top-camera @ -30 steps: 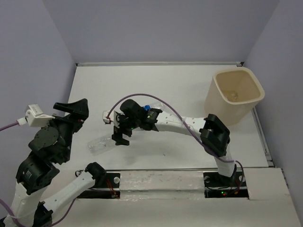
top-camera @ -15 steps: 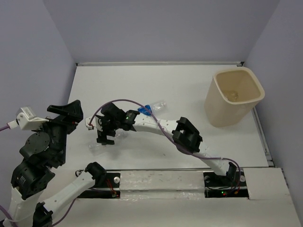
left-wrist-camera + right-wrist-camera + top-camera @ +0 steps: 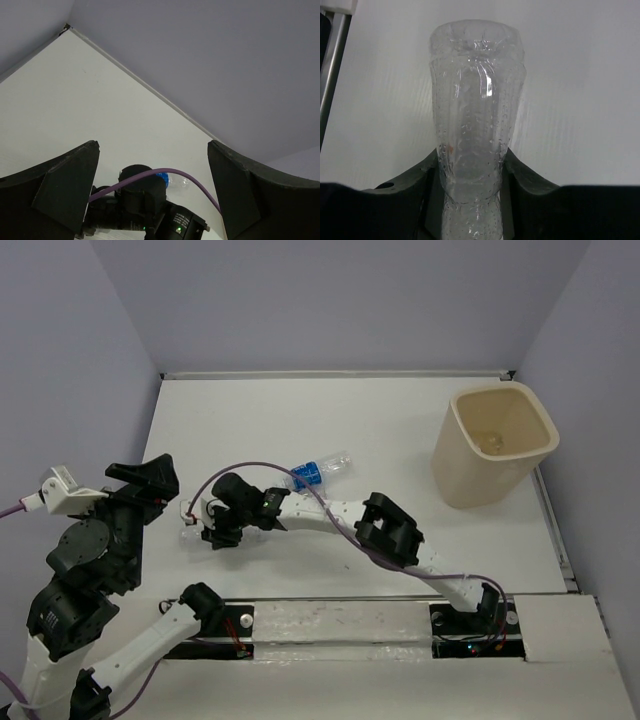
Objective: Put the plastic bottles in the bin
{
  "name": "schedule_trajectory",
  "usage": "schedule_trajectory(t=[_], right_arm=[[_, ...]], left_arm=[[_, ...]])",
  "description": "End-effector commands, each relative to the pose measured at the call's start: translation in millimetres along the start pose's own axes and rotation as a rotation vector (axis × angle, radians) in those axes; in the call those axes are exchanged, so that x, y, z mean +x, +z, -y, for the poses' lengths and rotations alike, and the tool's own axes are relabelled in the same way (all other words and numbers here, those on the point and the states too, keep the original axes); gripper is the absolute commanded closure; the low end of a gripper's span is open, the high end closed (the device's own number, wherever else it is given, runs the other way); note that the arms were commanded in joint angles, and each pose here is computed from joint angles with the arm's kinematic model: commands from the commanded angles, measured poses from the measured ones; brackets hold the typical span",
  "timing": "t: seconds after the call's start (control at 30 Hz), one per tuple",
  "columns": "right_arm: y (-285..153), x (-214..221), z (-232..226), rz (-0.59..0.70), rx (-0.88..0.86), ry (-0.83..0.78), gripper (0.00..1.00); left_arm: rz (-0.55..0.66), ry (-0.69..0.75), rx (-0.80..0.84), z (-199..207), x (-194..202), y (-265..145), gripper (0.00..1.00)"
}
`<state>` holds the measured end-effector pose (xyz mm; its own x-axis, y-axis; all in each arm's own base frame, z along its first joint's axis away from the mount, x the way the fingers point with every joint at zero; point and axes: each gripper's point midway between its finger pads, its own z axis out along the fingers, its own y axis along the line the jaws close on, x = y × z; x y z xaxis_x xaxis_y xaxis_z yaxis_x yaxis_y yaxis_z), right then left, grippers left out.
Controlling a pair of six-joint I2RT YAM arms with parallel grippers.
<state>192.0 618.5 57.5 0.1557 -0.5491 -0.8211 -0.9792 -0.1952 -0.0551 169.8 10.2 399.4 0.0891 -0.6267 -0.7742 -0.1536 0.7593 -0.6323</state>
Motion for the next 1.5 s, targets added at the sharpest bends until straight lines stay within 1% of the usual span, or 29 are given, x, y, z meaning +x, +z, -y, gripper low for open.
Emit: schedule_trajectory(t=[0.0, 0.1, 0.13, 0.17, 0.23, 0.27, 0.33, 0.37, 0.4, 0.43, 0.5, 0.53, 0.57, 0.6, 0.63, 0.7, 0.73, 0.8, 0.83, 0.9, 0.93, 1.0, 1.07, 1.13, 1.33, 1.37, 1.4, 1.43, 1.47], right_arm=[[-27.5, -87.8, 18.4, 0.247, 0.14, -0.031, 0.7], [-61.7, -138.4, 34.9, 0.376, 0.252, -0.035, 0.71], [-84.5, -159.9, 46.5, 0.43, 0.34, -0.034, 0.71], [-94.9, -171.1, 45.9, 0.463, 0.35, -0.044, 0.71], [-121.4, -182.5, 62.4, 0.496, 0.482, -0.036, 0.71], [-154.4, -194.0, 80.0, 0.523, 0.588, -0.021, 0.71], [-191.8, -188.4, 110.7, 0.524, 0.712, 0.012, 0.72], [-222.8, -192.1, 124.2, 0.535, 0.802, 0.03, 0.75], [-240.7, -187.5, 135.8, 0.529, 0.851, 0.041, 0.76], [-265.6, -165.5, 160.0, 0.497, 0.939, 0.075, 0.76], [-306.2, -153.3, 177.6, 0.496, 1.02, 0.108, 0.77], [-346.0, -160.6, 178.5, 0.531, 1.073, 0.116, 0.77], [-378.3, -134.3, 196.2, 0.504, 1.158, 0.159, 0.77], [-405.2, -128.7, 199.8, 0.514, 1.204, 0.176, 0.77], [-452.4, -137.8, 192.5, 0.575, 1.259, 0.192, 0.77], [-507.8, -123.7, 191.7, 0.607, 1.346, 0.226, 0.77], [-559.0, -105.9, 188.1, 0.631, 1.43, 0.256, 0.77], [-604.9, -86.8, 180.8, 0.656, 1.499, 0.278, 0.77], [-644.4, -64.2, 171.6, 0.668, 1.573, 0.306, 0.77], [-673.9, -43.8, 162.1, 0.667, 1.626, 0.316, 0.77], [-698.9, -18.7, 154.7, 0.642, 1.698, 0.336, 0.77], [-720.0, 9.0, 147.5, 0.606, 1.774, 0.364, 0.77], [-741.4, 47.3, 136.3, 0.577, 1.838, 0.418, 0.77], [-746.7, 83.1, 129.7, 0.553, 1.856, 0.481, 0.77], [-750.1, 139.6, 112.5, 0.512, 1.939, 0.6, 0.76], [-755.1, 146.1, 107.5, 0.509, 1.973, 0.615, 0.73], [-756.5, 145.4, 102.3, 0.514, 1.986, 0.612, 0.66], [-757.7, 142.6, 100.2, 0.522, 1.989, 0.605, 0.66], [-759.3, 140.0, 98.3, 0.52, 1.993, 0.591, 0.59]], left_arm=[[0.056, -0.019, 0.0, 1.1, -18.2, -2.4, 0.01], [0.084, -0.03, 0.019, 6.5, -33.9, -6.4, 0.01], [0.101, -0.021, 0.032, 10.8, -45.9, -9.6, 0.01], [0.099, 0.002, 0.035, 13.3, -44.6, -7.4, 0.01], [0.098, -0.004, 0.09, 33.4, -60.7, -10.6, 0.01], [0.094, -0.014, 0.156, 48.6, -71.9, -16.8, 0.01], [0.065, 0.004, 0.222, 71.9, -73.0, -15.4, 0.01], [0.046, 0.026, 0.253, 80.6, -69.3, -14.4, 0.01], [0.001, 0.047, 0.315, 98.3, -58.0, -12.1, 0.01], [-0.019, 0.062, 0.346, 105.7, -52.0, -11.4, 0.01], [-0.067, 0.091, 0.405, 120.1, -35.8, -8.8, 0.01], [-0.099, 0.111, 0.466, 132.6, -26.1, -9.9, 0.01], [-0.134, 0.139, 0.476, 138.8, -9.1, -2.3, 0.01], [-0.159, 0.16, 0.496, 143.5, 1.2, 0.1, 0.01], [-0.225, 0.213, 0.522, 148.6, 28.4, 6.4, 0.01], [-0.288, 0.26, 0.543, 151.7, 56.2, 13.1, 0.01], [-0.348, 0.311, 0.555, 151.4, 84.2, 20.3, 0.01], [-0.398, 0.342, 0.576, 153.3, 111.2, 27.3, 0.01], [-0.446, 0.369, 0.592, 154.5, 132.0, 31.5, 0.01], [-0.511, 0.391, 0.622, 154.4, 163.8, 36.1, 0.01], [-0.566, 0.411, 0.617, 152.1, 187.3, 42.1, 0.01], [-0.67, 0.421, 0.699, 163.2, 220.3, 39.8, 0.01], [-0.708, 0.448, 0.729, 167.2, 236.3, 42.6, 0.01], [-0.749, 0.491, 0.733, 167.3, 258.9, 52.0, 0.01], [-0.825, 0.716, 0.801, 151.6, 321.0, 71.5, 0.01], [-0.83, 0.742, 0.797, 147.6, 327.0, 74.7, 0.01], [-0.825, 0.805, 0.808, 140.9, 336.6, 81.0, 0.01], [-0.823, 0.83, 0.805, 137.8, 339.8, 84.0, 0.01], [-0.82, 0.856, 0.797, 133.6, 343.6, 87.6, 0.01]])
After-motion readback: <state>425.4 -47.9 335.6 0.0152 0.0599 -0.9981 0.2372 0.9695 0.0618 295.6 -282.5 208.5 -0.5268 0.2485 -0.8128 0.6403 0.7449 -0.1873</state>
